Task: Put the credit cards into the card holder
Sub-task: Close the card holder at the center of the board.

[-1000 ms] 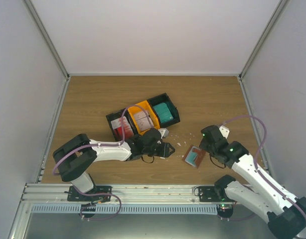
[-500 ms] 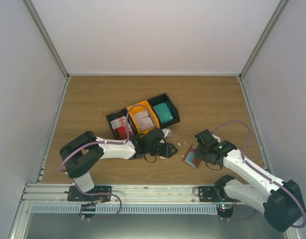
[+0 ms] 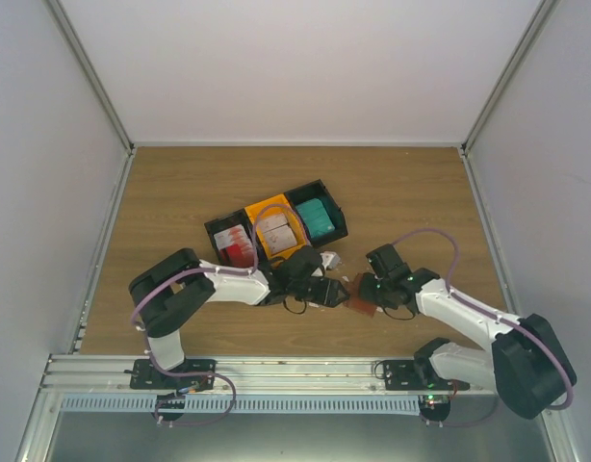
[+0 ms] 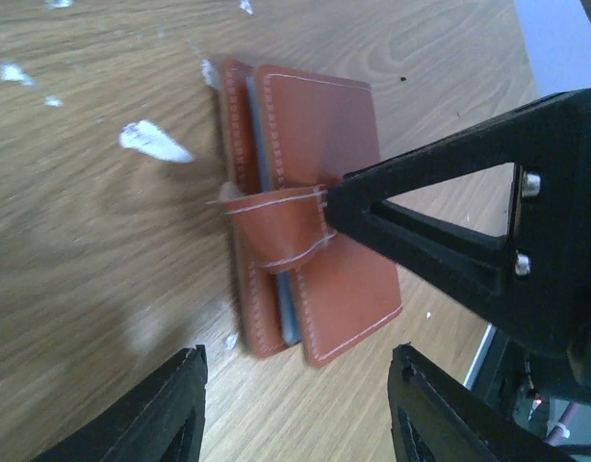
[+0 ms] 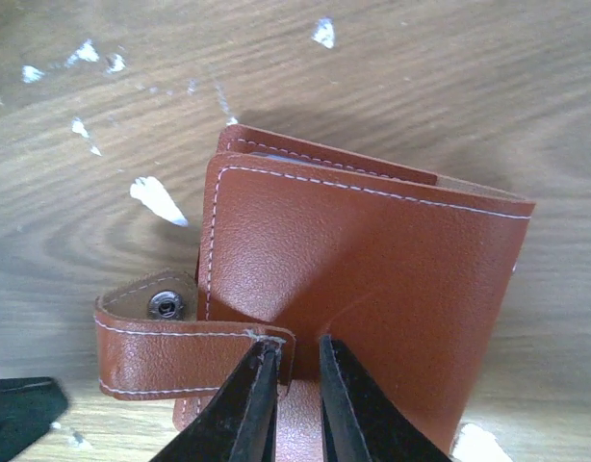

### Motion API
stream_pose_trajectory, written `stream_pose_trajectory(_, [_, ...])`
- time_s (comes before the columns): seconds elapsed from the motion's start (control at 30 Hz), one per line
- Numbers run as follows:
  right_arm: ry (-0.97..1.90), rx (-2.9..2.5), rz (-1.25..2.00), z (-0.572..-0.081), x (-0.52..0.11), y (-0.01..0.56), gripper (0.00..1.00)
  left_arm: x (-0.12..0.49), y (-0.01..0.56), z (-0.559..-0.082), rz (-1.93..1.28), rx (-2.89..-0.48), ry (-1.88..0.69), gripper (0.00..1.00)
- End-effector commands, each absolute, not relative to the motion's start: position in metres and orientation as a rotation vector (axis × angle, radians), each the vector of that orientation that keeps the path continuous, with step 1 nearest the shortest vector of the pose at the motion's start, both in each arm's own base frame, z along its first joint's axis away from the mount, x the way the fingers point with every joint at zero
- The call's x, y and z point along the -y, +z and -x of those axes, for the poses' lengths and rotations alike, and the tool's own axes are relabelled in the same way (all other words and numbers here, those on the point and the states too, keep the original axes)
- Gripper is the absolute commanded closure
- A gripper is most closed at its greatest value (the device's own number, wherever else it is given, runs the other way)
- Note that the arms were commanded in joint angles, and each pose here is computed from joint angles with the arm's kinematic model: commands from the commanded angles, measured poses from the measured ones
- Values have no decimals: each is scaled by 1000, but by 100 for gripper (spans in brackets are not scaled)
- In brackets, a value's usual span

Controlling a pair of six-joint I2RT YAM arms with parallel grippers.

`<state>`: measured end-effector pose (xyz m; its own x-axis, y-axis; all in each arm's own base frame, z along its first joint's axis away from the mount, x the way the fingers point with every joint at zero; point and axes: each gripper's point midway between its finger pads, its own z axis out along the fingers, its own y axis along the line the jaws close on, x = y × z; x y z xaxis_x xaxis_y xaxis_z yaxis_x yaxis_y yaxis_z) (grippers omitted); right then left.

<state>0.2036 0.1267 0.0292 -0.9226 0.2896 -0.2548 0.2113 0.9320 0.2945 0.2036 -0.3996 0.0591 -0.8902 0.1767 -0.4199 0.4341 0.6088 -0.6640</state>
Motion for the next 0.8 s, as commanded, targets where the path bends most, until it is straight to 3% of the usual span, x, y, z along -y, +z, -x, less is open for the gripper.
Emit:
stream_pose_trajectory(0.0, [410, -2885, -346, -183, -125, 1, 83, 429, 68, -202, -624, -2456, -1225, 47])
stream_pose_trajectory(0.4, [712, -2757, -231, -206, -143, 18, 76, 395, 6, -230, -398, -2678, -745, 49])
stream_pose_trajectory(0.63, [762, -2603, -196, -225, -139, 54, 62, 384, -15, -225, -401, -2751, -652, 71])
stream_pose_trajectory(0.77, [690, -2537, -252, -230, -123, 66, 57, 376, -28, -220, -406, -2794, -611, 74])
